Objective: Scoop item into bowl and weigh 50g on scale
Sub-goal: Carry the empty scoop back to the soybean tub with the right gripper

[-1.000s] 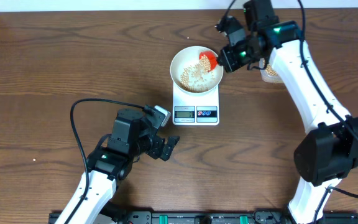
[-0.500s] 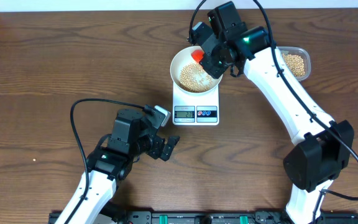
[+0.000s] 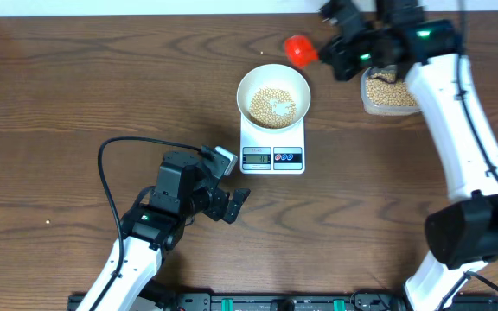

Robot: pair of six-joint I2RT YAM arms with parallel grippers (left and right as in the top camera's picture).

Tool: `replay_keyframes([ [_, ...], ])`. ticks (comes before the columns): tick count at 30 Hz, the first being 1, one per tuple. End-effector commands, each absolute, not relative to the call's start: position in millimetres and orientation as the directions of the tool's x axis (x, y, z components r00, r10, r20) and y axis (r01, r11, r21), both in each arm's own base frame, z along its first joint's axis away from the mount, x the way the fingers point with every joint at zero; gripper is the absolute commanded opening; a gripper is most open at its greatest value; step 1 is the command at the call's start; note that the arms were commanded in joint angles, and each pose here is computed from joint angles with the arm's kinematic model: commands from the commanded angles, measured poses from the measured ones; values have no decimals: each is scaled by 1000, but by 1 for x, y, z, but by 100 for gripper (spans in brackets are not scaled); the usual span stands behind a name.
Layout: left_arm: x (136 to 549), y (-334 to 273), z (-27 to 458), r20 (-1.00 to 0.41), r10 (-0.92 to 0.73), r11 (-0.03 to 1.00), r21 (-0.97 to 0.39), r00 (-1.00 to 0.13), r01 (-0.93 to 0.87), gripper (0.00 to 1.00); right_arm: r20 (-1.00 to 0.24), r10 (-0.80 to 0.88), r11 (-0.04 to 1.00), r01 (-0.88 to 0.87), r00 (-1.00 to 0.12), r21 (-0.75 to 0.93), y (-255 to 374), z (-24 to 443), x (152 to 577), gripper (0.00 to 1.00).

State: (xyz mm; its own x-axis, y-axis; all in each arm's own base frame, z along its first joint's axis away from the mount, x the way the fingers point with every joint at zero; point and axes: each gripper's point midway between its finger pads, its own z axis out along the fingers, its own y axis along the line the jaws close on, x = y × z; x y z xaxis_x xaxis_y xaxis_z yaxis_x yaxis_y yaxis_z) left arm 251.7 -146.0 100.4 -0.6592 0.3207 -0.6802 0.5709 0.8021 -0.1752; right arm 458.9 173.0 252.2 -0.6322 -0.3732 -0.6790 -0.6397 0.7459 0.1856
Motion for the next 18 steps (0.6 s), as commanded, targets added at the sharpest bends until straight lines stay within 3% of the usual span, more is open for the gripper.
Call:
replay_keyframes([
  [1, 252, -146, 100, -677, 312, 806, -183, -666, 564, 100, -707, -210, 763, -566, -675, 314, 139, 287, 459, 1],
  [6, 252, -146, 100, -677, 312, 806, -183, -666, 564, 100, -640, -125, 848, -417, -758, 328, 74, 273, 458, 1],
  [12, 252, -146, 100, -677, 312, 806, -183, -666, 564, 100, -544, -73, 953, -219, -836, 207, 7, 247, 452, 1],
  [18, 252, -146, 100, -677, 312, 806, -183, -666, 564, 100, -487, -60, 979, -146, -872, 142, -16, 227, 446, 1],
])
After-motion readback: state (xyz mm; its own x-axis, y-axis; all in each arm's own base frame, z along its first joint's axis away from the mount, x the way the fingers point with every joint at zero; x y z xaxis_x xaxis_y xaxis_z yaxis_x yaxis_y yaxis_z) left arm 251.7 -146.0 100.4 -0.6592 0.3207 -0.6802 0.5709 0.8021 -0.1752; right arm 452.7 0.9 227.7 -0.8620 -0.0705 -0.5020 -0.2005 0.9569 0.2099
